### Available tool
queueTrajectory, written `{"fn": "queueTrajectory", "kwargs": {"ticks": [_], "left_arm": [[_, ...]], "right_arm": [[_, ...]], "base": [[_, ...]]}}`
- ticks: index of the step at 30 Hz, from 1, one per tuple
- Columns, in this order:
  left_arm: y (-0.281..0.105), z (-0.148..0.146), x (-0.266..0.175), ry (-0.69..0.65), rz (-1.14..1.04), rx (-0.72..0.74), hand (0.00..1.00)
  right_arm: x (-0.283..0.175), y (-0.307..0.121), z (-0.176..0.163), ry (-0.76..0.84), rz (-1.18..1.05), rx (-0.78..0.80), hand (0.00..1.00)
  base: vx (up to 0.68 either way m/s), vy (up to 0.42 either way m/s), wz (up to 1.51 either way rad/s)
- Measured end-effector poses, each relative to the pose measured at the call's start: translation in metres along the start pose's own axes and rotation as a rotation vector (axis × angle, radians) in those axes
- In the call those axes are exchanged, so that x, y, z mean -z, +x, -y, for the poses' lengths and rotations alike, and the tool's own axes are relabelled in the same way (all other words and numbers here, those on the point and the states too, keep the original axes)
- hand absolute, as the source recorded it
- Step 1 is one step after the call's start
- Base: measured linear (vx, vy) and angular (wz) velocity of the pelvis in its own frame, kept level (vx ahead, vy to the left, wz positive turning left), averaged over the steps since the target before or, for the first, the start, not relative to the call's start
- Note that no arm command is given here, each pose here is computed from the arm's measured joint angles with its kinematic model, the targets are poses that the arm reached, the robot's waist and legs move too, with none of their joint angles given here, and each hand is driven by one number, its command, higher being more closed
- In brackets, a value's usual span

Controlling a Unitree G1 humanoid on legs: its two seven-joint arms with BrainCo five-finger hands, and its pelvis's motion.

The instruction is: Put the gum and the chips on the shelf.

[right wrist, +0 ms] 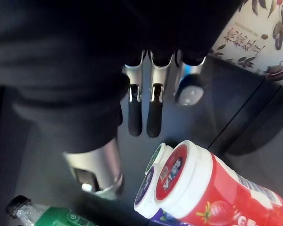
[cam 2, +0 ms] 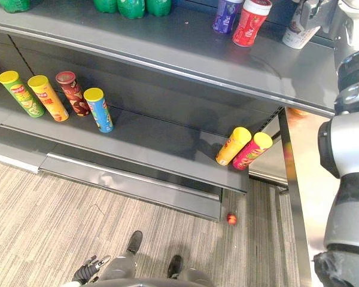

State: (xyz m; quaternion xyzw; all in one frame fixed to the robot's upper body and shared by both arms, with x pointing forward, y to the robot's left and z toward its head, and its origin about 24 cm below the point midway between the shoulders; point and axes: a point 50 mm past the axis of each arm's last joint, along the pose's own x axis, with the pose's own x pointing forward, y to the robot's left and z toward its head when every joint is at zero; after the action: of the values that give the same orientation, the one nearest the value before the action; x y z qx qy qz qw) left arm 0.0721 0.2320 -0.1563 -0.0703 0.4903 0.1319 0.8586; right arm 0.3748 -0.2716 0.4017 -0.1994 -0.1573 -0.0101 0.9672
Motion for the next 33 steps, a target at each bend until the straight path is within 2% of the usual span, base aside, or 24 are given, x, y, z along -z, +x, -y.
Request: {"fn": "queueTrajectory", "kwargs": {"ticks": [11,16,28,33], "left_arm": [[0.0,-0.001,0.0,-0.004,0.0,-0.005,0.0],[0.0,-0.005,-0.002,-0.029,0.011,-0.025,0.0],[0.001,-0.005,-0.006,-0.027,0.022,-0.024,0.0],[-0.003,-0.009,0.004,-0.028,-0.008,-0.038,0.0]], "right_arm": [[-0.002,0.0,0.001,0.004,0.007,0.008,0.0],[-0.025,-0.001,0.006,0.004,0.074,0.023,0.0],[-0.042,-0.012,0.014,-0.047,0.171,0.025,0.0],[-0.016,-0.031,0.019,-0.095,0.183,-0.023,0.0]], "base": [[0.0,0.0,0.0],[0.0,-0.006,-0.04],[0.0,0.002,-0.18],[0.03,0.009,-0.35]]}}
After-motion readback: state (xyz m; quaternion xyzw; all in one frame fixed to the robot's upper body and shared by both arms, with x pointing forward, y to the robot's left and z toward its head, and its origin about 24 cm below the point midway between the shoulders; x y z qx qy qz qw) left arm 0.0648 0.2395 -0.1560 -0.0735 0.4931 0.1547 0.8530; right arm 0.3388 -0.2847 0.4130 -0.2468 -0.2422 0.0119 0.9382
